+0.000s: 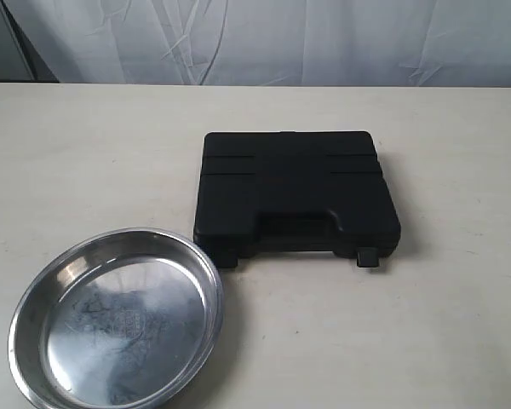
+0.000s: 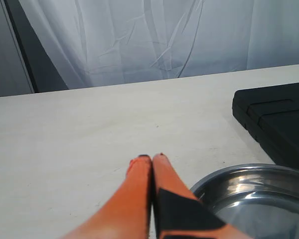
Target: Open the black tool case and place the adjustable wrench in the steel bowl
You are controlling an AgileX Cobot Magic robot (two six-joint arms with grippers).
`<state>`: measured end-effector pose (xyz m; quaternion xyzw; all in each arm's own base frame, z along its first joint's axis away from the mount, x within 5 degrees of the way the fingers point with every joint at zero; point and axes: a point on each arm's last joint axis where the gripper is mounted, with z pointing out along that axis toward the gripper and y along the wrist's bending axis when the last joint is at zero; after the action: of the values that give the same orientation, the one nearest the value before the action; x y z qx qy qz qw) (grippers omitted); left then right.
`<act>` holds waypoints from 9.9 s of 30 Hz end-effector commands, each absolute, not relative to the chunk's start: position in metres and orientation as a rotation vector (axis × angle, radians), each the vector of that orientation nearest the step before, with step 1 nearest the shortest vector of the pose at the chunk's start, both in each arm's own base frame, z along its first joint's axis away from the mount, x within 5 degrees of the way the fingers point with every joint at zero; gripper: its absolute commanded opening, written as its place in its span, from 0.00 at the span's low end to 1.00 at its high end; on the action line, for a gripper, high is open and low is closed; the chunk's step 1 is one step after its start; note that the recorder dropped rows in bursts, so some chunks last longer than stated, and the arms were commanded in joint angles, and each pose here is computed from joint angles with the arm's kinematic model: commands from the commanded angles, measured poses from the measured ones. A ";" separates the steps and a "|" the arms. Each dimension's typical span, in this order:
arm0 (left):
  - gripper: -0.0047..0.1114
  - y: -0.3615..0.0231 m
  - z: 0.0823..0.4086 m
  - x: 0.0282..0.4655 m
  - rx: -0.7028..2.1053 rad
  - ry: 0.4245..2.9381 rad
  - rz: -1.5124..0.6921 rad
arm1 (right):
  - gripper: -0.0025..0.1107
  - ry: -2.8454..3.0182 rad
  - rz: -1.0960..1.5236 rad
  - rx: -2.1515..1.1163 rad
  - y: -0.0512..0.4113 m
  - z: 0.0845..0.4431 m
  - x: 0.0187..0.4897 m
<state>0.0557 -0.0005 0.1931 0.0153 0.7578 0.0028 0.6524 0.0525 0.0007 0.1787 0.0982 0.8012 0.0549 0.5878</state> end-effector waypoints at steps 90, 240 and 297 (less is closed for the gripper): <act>0.04 -0.001 0.192 0.055 0.042 1.719 0.006 | 0.37 2.063 0.043 -2.049 0.220 0.138 0.311; 0.04 -0.001 0.192 0.056 0.042 1.715 0.006 | 0.02 1.896 -0.051 -1.848 0.220 0.197 0.315; 0.04 -0.004 0.285 0.071 -0.412 1.456 -0.523 | 0.02 1.858 -0.076 -1.823 0.222 0.199 0.319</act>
<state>0.0601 -0.0016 0.2752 -0.1973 0.6197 -0.2491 0.7176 0.3140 0.2215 0.1890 -0.6786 0.6967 -0.0149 0.2321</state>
